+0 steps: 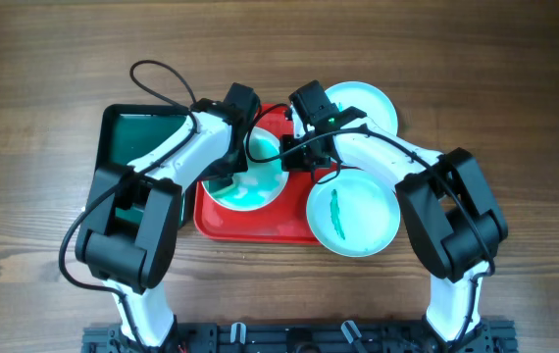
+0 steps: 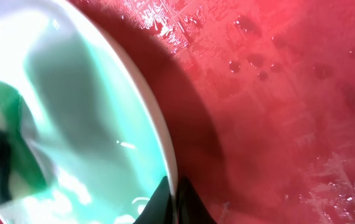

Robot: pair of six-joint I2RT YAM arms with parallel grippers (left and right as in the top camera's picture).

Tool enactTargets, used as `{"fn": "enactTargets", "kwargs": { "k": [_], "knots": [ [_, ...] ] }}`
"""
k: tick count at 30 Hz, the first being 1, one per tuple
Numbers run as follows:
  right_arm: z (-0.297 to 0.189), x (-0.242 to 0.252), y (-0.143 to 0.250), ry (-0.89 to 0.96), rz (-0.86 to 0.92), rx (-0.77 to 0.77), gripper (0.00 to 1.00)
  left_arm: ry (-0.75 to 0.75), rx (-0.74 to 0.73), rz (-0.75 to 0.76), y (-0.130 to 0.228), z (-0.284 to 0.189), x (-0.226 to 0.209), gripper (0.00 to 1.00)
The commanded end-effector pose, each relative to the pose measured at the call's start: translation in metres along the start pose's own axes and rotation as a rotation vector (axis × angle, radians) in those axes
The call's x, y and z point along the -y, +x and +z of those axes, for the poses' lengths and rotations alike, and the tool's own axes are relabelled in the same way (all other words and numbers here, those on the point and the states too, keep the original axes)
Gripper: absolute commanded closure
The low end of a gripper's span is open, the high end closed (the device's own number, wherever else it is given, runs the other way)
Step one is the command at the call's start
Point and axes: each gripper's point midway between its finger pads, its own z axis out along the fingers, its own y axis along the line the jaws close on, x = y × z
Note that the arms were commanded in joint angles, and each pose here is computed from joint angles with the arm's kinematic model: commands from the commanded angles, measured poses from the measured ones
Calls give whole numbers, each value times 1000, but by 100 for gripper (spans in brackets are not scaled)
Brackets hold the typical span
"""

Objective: Clean dirty plates on tray and stack at the side

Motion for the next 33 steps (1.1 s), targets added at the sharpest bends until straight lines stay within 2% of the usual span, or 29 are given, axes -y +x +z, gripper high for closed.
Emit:
{"fn": "enactTargets", "kwargs": {
  "k": [1,4,6,10,12,13,15,17,20,23,26,29,33],
  "knots": [
    [7,1,4,3,6,-20,95,360,-244,232,53,-17,48,96],
    [7,2,4,4,7,-23,95,588,-299,353,69,-37,76,96],
    [6,2,5,4,8,-24,95,624,-272,359,64,-39,84,96],
    [6,1,5,2,9,-27,95,655,-128,354,33,-38,99,96],
    [6,2,6,3,10,-30,95,523,-6,241,-1,-26,88,96],
    [6,2,6,4,11,-30,95,405,72,128,-24,-17,71,96],
    [6,3,6,9,30,-31,95,263,172,-15,-51,-11,43,96],
    [6,3,6,9,30,-31,95,210,220,-73,-69,-15,25,96],
    [6,5,6,21,30,-26,95,217,250,-121,-89,-39,9,96],
    [6,7,5,31,31,-24,96,239,309,-186,-115,-89,-17,96],
    [0,4,3,29,26,-11,96,253,351,-228,-125,-126,-39,96],
    [-24,6,-5,91,16,50,96,273,386,-259,-128,-144,-52,96],
    [-64,14,-16,241,-12,175,96,257,362,-272,-124,-139,-61,96]
  ]
}}
